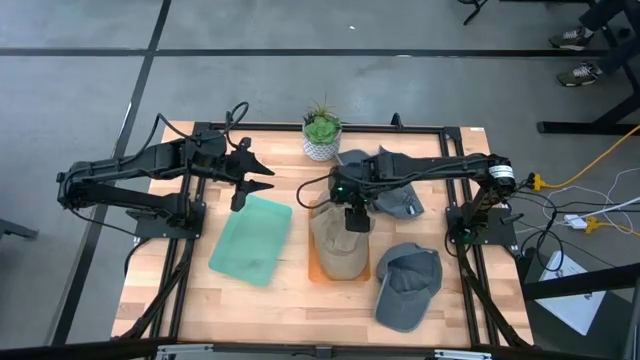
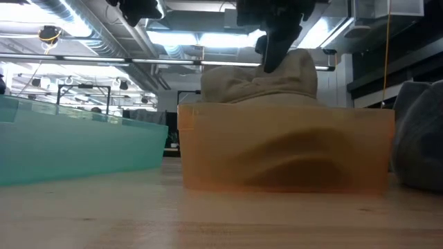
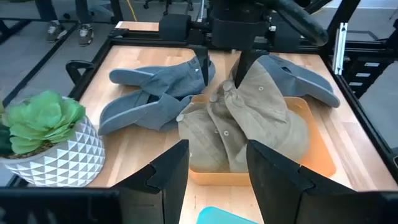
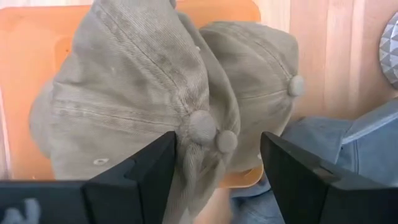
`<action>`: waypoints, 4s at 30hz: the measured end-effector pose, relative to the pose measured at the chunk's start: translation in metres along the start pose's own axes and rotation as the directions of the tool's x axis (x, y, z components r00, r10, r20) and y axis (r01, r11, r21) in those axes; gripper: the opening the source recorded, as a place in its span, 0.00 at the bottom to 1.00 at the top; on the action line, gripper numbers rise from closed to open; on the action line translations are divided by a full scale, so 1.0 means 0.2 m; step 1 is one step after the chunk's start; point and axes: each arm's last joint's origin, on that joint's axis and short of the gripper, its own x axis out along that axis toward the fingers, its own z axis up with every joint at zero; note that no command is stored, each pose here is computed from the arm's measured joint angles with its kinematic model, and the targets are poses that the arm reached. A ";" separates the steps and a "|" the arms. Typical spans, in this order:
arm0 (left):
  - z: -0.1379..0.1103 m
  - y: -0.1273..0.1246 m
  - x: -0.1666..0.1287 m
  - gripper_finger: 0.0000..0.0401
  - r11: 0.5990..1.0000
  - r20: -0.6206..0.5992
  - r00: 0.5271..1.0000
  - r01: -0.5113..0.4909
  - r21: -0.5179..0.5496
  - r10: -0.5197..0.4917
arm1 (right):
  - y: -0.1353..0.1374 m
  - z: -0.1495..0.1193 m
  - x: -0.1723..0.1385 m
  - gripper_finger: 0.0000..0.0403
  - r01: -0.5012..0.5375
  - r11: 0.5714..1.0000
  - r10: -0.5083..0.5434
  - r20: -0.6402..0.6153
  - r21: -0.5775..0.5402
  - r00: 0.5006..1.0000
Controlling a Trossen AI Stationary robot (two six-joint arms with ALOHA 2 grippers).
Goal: Pick & Place hat
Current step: Put the brown cap into the orange bin, then put the top right blue cap into the green bin
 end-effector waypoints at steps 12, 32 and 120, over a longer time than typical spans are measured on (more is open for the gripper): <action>0.00 0.00 0.00 0.39 1.000 0.000 1.000 0.000 0.000 0.000 | 0.01 -0.03 0.06 0.58 -0.076 0.997 0.077 -0.025 0.031 0.997; 0.00 0.00 0.00 0.38 1.000 -0.001 1.000 -0.010 0.000 0.010 | 0.00 -0.07 0.21 0.58 -0.028 1.000 0.028 -0.002 0.013 1.000; -0.07 -0.41 0.35 0.38 0.912 0.146 0.901 0.399 0.093 -0.409 | 0.70 -0.62 -0.16 0.58 -0.080 0.702 0.142 -0.029 0.708 0.989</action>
